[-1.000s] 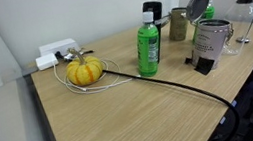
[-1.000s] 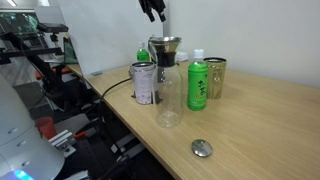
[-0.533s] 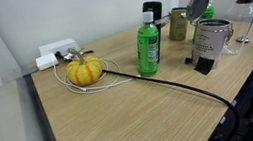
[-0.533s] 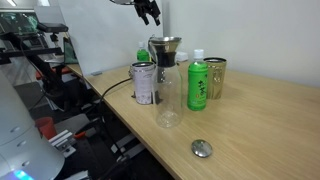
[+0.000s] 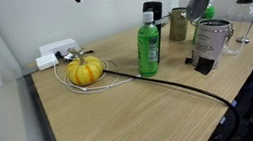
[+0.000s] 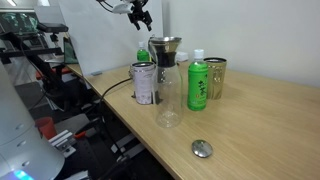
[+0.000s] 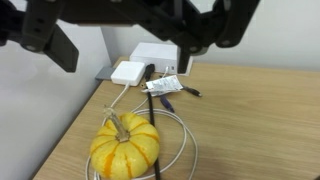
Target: Move the pumpkin to the right
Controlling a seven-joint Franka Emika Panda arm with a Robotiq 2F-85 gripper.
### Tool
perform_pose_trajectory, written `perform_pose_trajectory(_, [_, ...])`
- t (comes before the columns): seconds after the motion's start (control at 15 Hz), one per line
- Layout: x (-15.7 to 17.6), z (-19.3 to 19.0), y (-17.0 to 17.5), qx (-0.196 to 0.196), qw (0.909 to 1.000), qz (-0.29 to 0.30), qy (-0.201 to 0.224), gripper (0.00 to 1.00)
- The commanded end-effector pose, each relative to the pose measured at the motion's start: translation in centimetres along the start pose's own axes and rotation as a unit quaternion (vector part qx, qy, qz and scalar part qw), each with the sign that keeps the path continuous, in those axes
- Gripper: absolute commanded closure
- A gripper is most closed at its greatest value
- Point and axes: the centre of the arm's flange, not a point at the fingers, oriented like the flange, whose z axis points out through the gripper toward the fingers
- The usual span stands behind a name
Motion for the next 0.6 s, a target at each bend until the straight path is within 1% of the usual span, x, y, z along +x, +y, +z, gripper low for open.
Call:
perform_pose_trajectory(0.0, [1.0,2.3,-1.7,0.020,0.9994,-0.015,0.024,0.00])
perform_pose_trajectory(0.07, [0.6,3.0,-1.8,0.030,0.9990,-0.027,0.020,0.00])
perform_pose_trajectory(0.13, [0.3,3.6,-1.6,0.030,0.9987,-0.036,0.020,0.00])
perform_pose_trajectory(0.2, [0.0,2.8,-1.8,0.024,0.9995,-0.019,0.011,0.00])
perform_pose_trajectory(0.33, [-0.2,3.8,-1.6,0.027,0.9992,-0.026,0.012,0.00])
perform_pose_trajectory(0.53, [0.1,3.5,-1.7,0.028,0.9991,-0.028,0.017,0.00])
